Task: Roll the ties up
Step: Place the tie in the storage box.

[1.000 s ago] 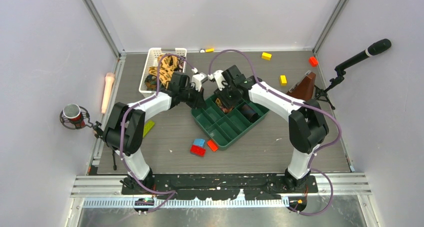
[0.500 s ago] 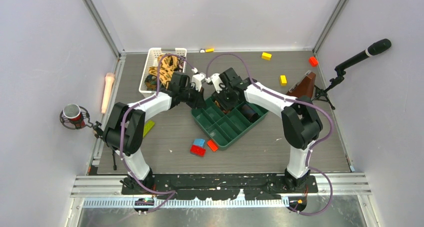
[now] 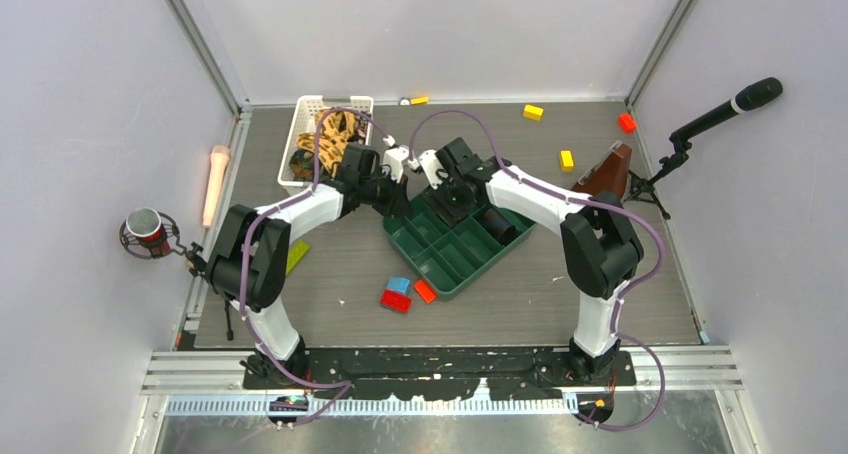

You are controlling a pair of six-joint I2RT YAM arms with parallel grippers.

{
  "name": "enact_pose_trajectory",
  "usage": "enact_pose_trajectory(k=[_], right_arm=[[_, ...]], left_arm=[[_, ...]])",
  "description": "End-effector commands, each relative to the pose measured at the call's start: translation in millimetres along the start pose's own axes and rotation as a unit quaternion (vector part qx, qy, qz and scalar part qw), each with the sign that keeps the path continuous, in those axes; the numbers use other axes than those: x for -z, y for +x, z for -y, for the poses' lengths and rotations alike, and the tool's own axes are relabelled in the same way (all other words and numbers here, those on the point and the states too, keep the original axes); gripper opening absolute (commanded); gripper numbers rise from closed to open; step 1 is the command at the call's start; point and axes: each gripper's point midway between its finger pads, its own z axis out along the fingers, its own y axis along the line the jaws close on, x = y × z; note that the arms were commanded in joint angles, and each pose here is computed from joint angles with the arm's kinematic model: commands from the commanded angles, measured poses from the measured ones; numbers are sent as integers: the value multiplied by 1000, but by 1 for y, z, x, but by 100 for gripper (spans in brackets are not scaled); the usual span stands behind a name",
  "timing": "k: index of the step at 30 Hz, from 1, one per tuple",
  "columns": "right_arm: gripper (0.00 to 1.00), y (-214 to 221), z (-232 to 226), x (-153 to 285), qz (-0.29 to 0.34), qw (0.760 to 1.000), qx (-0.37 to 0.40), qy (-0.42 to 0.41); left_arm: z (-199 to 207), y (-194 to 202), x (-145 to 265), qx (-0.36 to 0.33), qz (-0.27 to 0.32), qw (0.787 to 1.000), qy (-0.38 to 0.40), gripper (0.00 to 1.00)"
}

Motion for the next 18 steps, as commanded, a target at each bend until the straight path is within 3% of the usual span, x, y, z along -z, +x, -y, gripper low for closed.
enact_pose_trajectory(k=[1,6,18], right_arm=[[63,-41,5,35,73,997,8,14],[68,-46,4,43,83,996,9,17],[69,-63,4,77,135,990,6,30]], left_arm=[[5,-25,1,-19,35,999,11,0],[4,-25,1,-17,34,999,12,0],[5,-23,-2,-6,33,999,13,0]])
